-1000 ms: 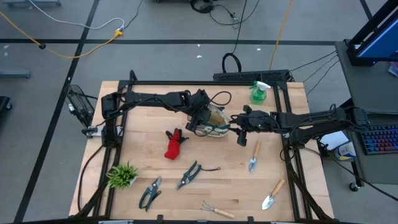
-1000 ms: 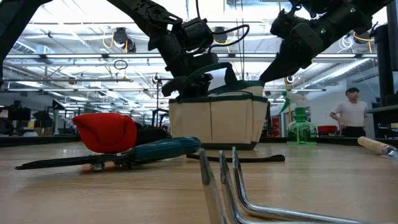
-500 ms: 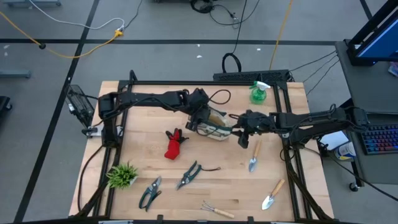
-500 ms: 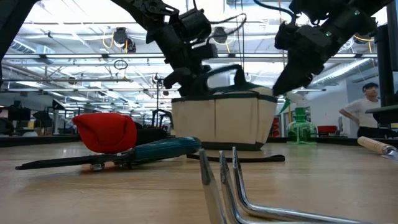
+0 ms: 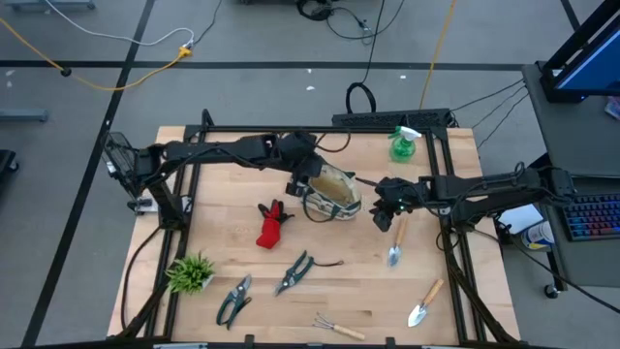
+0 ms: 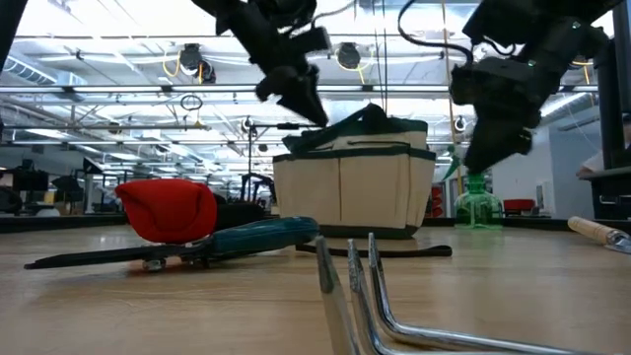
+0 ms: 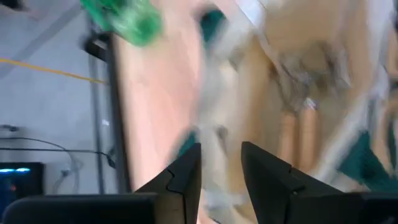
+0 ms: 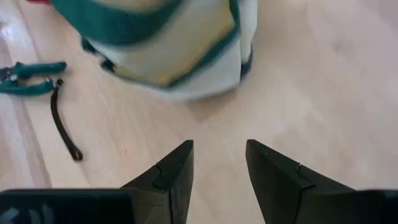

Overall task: Pick & Place Garden tools in Gardening bag
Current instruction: Put the top brown trowel into the gardening bag

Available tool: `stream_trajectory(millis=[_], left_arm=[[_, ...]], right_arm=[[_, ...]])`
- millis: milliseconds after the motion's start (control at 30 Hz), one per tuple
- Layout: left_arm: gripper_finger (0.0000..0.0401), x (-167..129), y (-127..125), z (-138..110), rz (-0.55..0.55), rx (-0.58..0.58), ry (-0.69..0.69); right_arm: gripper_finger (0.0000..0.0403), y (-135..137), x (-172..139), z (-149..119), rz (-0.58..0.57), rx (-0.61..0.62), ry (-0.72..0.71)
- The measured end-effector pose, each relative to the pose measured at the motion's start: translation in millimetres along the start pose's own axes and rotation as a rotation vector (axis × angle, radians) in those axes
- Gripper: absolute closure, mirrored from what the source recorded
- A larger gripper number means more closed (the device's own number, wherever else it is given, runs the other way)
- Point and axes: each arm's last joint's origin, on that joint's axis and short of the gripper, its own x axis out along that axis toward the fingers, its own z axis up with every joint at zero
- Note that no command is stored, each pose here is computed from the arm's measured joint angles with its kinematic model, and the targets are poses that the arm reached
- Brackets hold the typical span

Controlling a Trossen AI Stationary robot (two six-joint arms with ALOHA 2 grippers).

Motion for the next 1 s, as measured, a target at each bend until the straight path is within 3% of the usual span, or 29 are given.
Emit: stream_trajectory(millis=[200,467,1000], left_arm=[[0.0284,-27,3,2,0.023,-0.094,-0.013],[0.0284,-57,8,-2,0.140,-0.306,0.051],[0.0284,-61,5,-10,0.107,-0.362,0.125]], right_arm=[[0.0259,0,-5,-13,-0.022,0.089,0.103],[0.0259,7,-13,-28,-0.001,0.211,0.195],[0.0259,8,-23,-57,-0.150,0.421,0.339]])
